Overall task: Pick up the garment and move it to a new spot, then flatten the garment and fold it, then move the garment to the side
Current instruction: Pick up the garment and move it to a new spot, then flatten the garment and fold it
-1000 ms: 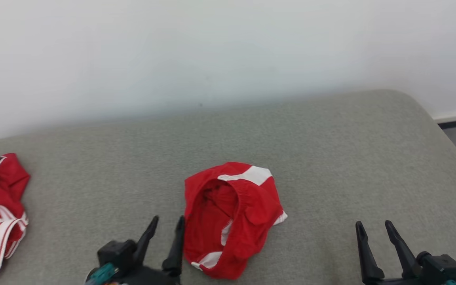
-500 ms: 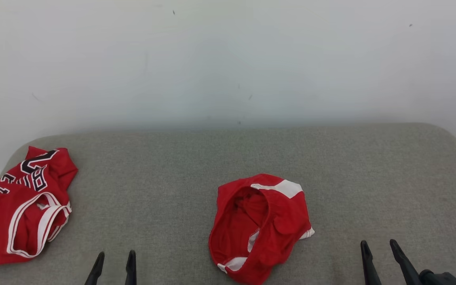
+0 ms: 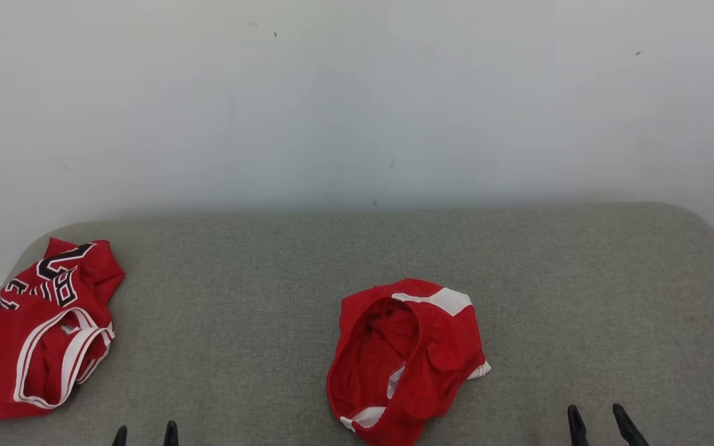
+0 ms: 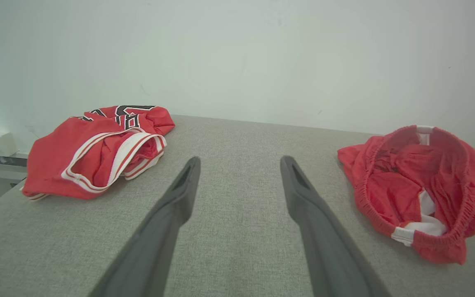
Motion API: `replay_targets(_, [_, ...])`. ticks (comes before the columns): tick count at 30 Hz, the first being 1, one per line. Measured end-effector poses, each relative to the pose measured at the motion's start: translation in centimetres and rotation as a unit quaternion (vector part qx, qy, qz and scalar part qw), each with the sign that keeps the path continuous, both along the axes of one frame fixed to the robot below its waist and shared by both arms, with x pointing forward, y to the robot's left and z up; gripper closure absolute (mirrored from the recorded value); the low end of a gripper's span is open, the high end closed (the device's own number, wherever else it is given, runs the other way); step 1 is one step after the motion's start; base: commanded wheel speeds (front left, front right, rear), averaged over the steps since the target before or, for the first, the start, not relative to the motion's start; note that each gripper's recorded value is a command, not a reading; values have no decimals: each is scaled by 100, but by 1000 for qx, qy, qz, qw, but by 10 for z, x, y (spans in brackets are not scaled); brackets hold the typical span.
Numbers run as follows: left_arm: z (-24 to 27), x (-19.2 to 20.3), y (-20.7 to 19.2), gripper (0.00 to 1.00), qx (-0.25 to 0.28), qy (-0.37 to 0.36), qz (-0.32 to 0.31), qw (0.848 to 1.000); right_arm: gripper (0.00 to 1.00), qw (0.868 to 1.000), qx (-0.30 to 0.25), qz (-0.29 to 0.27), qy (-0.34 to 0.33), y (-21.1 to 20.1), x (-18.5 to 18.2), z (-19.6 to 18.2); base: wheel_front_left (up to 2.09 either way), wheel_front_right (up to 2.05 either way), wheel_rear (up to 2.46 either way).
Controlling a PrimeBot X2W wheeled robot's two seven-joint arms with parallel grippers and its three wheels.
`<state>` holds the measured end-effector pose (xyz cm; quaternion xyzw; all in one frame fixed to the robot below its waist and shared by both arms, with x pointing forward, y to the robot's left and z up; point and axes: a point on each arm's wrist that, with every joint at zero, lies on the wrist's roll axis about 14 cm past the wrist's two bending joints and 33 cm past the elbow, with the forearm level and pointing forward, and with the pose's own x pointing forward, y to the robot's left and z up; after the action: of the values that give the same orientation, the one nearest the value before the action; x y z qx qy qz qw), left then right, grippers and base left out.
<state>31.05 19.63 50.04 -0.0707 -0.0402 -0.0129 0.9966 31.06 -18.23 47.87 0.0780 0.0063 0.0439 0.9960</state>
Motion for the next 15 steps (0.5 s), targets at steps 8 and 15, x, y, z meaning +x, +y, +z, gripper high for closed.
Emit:
replay_targets(8, [-6,9,-10,0,-6,10,-16,1000,0,1000,9,-2,9,3,-3,-7,0,0,0])
replay_targets(15, [-14,11,-18,0,-11,23,-27,999,0,1000,14,-5,11,3,-2,-8,0,0,0])
